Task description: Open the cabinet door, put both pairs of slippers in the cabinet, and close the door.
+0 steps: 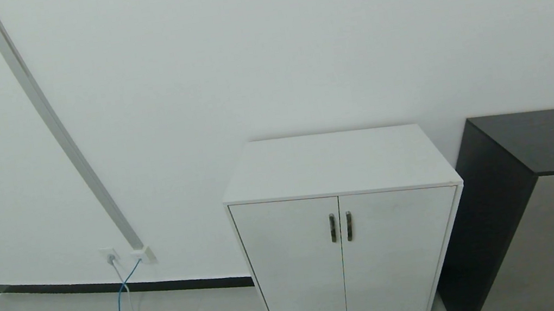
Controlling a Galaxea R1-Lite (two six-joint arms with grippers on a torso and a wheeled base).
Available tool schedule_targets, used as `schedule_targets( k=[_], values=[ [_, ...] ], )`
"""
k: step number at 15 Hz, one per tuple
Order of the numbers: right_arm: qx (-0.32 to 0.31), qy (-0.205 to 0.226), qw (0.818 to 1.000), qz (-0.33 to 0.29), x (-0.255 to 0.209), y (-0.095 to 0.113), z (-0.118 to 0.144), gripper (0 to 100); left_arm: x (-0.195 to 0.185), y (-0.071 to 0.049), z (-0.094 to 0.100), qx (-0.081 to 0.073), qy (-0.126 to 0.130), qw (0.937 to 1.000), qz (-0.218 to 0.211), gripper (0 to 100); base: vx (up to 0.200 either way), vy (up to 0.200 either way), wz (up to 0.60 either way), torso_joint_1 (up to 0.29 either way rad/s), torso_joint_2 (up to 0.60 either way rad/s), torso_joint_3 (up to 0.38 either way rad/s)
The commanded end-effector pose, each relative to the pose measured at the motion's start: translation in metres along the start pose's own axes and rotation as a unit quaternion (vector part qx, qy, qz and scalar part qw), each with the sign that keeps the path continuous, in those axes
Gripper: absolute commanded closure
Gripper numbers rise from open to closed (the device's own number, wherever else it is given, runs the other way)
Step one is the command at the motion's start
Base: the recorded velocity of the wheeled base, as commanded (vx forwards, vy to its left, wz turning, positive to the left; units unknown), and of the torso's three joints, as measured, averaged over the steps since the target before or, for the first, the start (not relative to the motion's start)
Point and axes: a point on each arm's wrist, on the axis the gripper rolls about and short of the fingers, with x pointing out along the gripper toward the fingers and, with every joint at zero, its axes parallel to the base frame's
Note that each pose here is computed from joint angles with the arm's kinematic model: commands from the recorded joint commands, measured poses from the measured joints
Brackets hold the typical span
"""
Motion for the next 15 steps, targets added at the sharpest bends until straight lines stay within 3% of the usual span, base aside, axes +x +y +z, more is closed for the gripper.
schedule_targets(
  k=[1, 3, 5, 9, 15],
  values=[
    [0.009, -0.030, 0.998, -0.058, -0.0050, 0.0019, -0.0023, 100, 0.0001, 0.0000, -0.0002, 0.000, 0.001, 1.0000, 0.001, 100, 0.000, 0.000, 0.00, 0.000, 0.00, 0.000],
    [0.019, -0.033, 0.998, -0.055, -0.0053, 0.0019, -0.0031, 100, 0.0001, 0.0000, -0.0002, 0.000, 0.001, 1.0000, 0.000, 100, 0.000, 0.000, 0.00, 0.000, 0.00, 0.000],
    [0.036, -0.058, 0.998, -0.010, -0.0086, 0.0016, -0.0041, 100, 0.0000, 0.0000, 0.0002, 0.000, 0.000, 1.0000, 0.000, 100, 0.000, 0.000, 0.00, 0.000, 0.00, 0.000],
    [0.058, -0.075, 0.994, -0.051, -0.0107, 0.0003, -0.0051, 100, 0.0000, 0.0000, 0.0002, 0.000, 0.000, 1.0000, 0.000, 100, 0.000, 0.000, 0.00, 0.000, 0.00, 0.000],
    [0.071, -0.076, 0.993, -0.050, -0.0107, 0.0003, -0.0049, 100, 0.0001, 0.0000, -0.0002, 0.000, 0.001, 1.0000, 0.000, 100, 0.000, 0.000, 0.00, 0.000, 0.00, 0.000]
  ],
)
